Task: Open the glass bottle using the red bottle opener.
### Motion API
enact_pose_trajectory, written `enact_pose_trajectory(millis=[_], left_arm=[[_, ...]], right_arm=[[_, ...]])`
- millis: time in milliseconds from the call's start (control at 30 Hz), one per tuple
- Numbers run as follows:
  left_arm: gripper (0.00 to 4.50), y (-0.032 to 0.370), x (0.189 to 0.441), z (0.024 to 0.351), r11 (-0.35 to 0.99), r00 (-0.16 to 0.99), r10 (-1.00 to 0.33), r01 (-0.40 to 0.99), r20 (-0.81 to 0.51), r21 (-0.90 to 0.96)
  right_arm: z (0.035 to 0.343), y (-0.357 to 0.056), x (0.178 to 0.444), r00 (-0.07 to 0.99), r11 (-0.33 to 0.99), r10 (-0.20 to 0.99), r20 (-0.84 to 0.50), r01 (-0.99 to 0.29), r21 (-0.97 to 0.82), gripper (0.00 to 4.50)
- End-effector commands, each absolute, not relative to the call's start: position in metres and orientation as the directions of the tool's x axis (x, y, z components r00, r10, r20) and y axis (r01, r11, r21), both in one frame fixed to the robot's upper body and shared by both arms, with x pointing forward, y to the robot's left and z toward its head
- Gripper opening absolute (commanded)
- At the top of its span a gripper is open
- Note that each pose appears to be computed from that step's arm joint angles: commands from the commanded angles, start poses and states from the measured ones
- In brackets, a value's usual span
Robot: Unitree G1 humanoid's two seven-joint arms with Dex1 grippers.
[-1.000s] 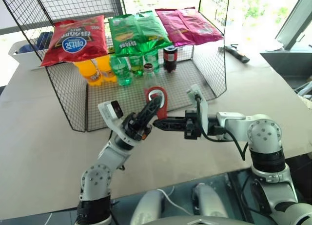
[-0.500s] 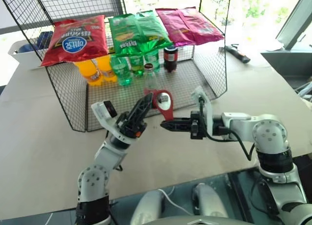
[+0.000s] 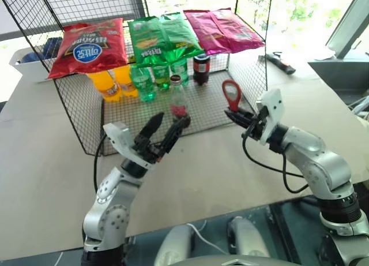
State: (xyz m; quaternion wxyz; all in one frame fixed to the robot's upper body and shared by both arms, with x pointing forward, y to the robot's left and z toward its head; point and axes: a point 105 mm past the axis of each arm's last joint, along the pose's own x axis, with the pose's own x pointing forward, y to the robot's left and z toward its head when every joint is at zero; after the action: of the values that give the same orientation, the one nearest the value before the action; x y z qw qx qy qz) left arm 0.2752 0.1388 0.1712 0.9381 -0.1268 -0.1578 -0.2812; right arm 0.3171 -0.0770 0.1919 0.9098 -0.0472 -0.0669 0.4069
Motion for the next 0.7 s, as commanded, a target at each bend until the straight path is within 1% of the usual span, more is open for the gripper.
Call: enact_pose_trajectory(millis=[33,167,300,700], left_arm=[[4.42,0.140,0.294,0.172,0.905,0.840,-0.413,0.422,0.351,0.056],[4.42,0.137,0.311,0.167,0.932,0.860,-0.363,0.336,0.358,0.136],[4.42,0.142,0.323,0.165,0.948,0.872,-0.318,0.278,0.372,0.157],[4.42,0.130,0.350,0.168,0.926,0.841,-0.376,0.354,0.389,0.129]], right_arm=[[0.198,-0.073,0.317,0.660,0.674,0.738,0.140,-0.713,-0.193,0.00],[0.194,-0.069,0.315,0.651,0.664,0.747,0.138,-0.719,-0.204,0.00],[0.193,-0.068,0.314,0.647,0.661,0.750,0.138,-0.721,-0.210,0.00],[0.190,-0.059,0.307,0.630,0.643,0.765,0.136,-0.733,-0.222,0.00]])
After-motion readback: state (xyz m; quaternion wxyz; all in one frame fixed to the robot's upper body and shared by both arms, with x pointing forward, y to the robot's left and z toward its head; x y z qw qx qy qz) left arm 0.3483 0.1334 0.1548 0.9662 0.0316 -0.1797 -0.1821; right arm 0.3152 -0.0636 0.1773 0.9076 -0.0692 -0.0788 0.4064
